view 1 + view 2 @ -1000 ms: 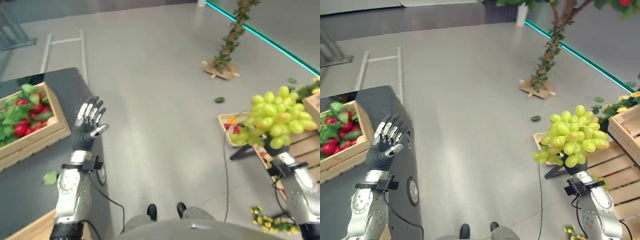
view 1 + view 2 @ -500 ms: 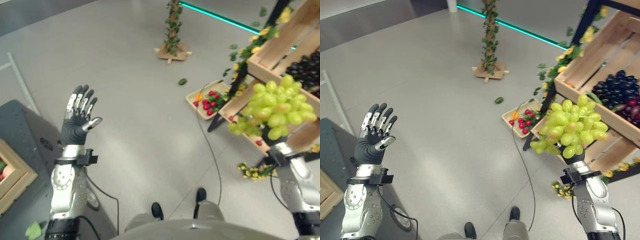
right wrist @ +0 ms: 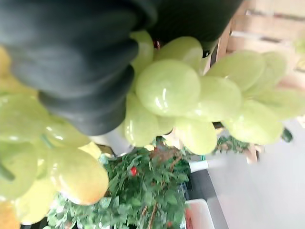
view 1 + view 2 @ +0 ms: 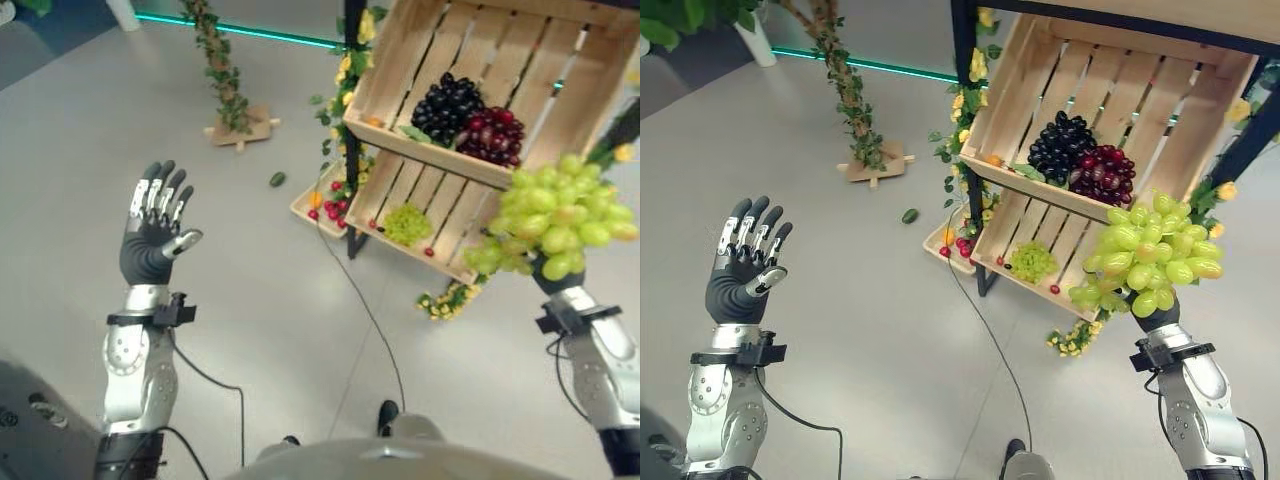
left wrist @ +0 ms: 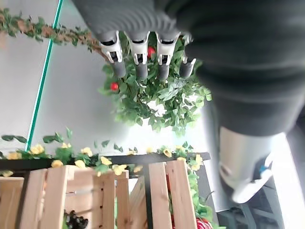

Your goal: Pick up the fruits from the basket on one side to the basket on the other side

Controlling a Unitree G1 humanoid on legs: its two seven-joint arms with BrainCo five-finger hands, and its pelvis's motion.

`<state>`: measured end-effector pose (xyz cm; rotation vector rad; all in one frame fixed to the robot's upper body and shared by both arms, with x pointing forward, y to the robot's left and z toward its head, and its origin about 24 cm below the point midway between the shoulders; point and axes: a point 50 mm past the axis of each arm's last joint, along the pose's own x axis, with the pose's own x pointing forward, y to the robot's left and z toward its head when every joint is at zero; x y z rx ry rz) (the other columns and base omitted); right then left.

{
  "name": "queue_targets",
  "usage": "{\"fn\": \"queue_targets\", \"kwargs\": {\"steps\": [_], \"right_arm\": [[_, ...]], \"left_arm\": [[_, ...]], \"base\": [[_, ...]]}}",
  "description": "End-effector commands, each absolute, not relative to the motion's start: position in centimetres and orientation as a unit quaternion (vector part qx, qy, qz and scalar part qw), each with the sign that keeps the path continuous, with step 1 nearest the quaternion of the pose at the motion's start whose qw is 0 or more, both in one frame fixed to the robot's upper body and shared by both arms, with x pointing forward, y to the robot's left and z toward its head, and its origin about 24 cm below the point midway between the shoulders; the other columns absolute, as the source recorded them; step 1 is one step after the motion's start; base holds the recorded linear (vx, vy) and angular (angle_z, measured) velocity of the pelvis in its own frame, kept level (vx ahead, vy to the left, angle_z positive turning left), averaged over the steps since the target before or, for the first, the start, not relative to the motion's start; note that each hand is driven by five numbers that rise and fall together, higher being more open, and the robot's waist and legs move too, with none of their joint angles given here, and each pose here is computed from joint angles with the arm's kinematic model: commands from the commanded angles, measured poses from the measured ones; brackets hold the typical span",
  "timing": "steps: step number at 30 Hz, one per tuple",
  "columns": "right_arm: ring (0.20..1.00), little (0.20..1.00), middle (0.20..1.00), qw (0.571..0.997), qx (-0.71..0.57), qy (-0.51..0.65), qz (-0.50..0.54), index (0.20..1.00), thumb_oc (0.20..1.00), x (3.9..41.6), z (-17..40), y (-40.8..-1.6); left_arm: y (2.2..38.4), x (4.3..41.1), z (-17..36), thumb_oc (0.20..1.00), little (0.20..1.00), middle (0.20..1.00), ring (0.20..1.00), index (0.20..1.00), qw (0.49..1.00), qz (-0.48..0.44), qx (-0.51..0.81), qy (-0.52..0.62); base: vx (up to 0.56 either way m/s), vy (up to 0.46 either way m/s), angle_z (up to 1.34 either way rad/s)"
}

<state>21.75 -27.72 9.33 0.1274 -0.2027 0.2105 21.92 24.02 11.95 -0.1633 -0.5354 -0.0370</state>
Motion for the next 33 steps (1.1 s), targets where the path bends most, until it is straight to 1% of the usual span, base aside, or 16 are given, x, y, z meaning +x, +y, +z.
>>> {"fn": "queue_targets", "kwargs": {"steps": [1,6,9,12,17,22,33], "right_arm": [[0.2,0.2,0.2,0.971,0.055,-0.205,0.108,0.2,0.2,22.5,13.3,-27.8],[0.2,0.2,0.2,0.965,0.081,-0.226,0.103,0.2,0.2,22.8,13.7,-27.6],[0.2,0.2,0.2,0.966,0.082,-0.225,0.098,0.2,0.2,23.2,13.7,-27.3],[0.2,0.2,0.2,0.967,0.077,-0.225,0.093,0.2,0.2,23.4,13.5,-27.3],[0.2,0.2,0.2,0.97,0.067,-0.219,0.082,0.2,0.2,24.0,13.1,-27.2],[0.2,0.2,0.2,0.973,0.06,-0.206,0.08,0.2,0.2,24.1,12.5,-26.7],[0.2,0.2,0.2,0.98,0.064,-0.183,0.053,0.2,0.2,22.9,10.8,-27.2]], "left_arm": [[24.2,21.9,13.6,1.0,1.0,1.0,1.0,1.0,0.953,-0.025,-0.046,-0.298],[23.9,22.3,13.5,1.0,1.0,1.0,1.0,1.0,0.955,-0.028,-0.032,-0.292],[23.8,22.1,13.2,1.0,1.0,1.0,1.0,1.0,0.958,-0.024,-0.033,-0.284],[24.0,21.9,13.1,1.0,1.0,1.0,1.0,1.0,0.958,-0.012,-0.031,-0.283],[23.7,22.0,12.9,1.0,1.0,1.0,1.0,1.0,0.96,-0.027,-0.027,-0.278],[24.1,21.7,12.8,1.0,1.0,1.0,1.0,1.0,0.962,-0.022,-0.022,-0.273],[24.3,21.8,13.7,1.0,1.0,1.0,1.0,1.0,0.96,-0.028,0.035,-0.276]], "base": [[0.07,-0.218,0.07],[0.09,-0.275,-0.23],[0.05,-0.042,-0.86],[0.17,0.076,-0.64],[0.1,0.088,-0.8],[0.1,0.155,-0.46],[0.06,0.165,-0.06]]}}
